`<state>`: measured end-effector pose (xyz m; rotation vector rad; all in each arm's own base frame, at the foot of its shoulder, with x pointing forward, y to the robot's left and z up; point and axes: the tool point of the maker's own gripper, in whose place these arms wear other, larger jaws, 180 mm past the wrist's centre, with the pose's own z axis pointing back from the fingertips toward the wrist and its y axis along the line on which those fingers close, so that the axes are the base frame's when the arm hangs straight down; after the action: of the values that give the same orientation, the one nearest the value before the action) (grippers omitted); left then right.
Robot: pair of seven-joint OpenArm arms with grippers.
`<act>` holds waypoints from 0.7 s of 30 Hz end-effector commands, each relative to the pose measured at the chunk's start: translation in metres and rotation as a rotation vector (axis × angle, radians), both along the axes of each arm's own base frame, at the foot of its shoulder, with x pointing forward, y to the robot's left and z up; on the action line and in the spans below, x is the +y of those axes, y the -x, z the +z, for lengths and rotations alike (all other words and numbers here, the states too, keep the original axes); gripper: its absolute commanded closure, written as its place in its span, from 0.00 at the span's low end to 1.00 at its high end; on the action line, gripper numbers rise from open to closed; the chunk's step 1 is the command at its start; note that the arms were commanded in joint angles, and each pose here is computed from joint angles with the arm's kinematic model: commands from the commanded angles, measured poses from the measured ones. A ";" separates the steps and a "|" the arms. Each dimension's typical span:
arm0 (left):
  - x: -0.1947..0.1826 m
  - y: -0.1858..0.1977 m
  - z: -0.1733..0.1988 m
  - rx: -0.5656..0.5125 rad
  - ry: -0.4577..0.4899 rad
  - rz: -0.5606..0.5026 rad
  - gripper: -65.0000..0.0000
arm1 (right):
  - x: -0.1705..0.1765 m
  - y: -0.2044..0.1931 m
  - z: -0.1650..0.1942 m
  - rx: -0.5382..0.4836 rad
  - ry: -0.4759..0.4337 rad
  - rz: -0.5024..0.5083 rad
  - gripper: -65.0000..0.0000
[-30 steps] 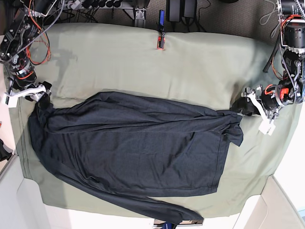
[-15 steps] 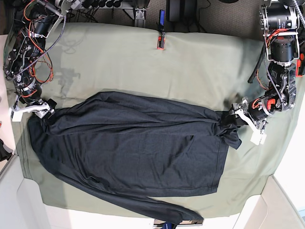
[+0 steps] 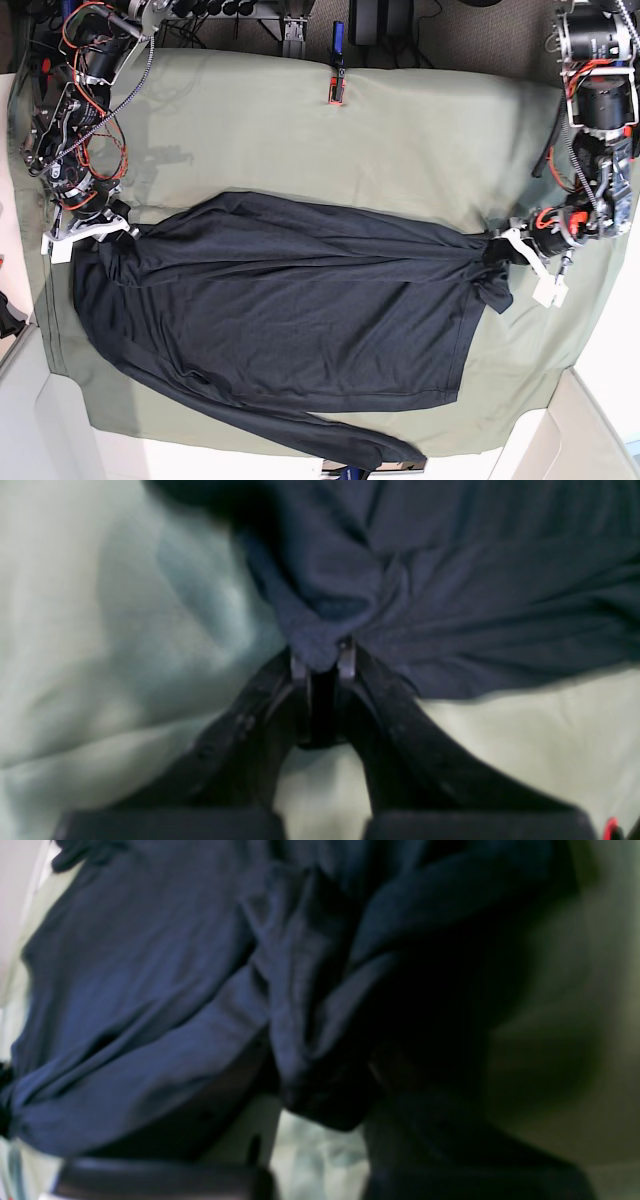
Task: Fold the T-shirt properly
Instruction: 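Pull the held edge back toward the arms, stretching the shirt flat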
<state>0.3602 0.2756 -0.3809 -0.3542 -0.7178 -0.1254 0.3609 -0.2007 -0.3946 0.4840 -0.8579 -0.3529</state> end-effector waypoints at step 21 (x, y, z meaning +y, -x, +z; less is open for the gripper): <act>0.067 0.139 0.051 0.044 -0.321 -0.075 1.00 | -0.012 0.130 0.021 0.063 0.207 0.081 1.00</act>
<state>0.2159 0.3329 -0.3393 -0.1193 -0.6216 -0.2861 0.2286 -0.2051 -0.3799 0.3377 -0.7750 -0.2024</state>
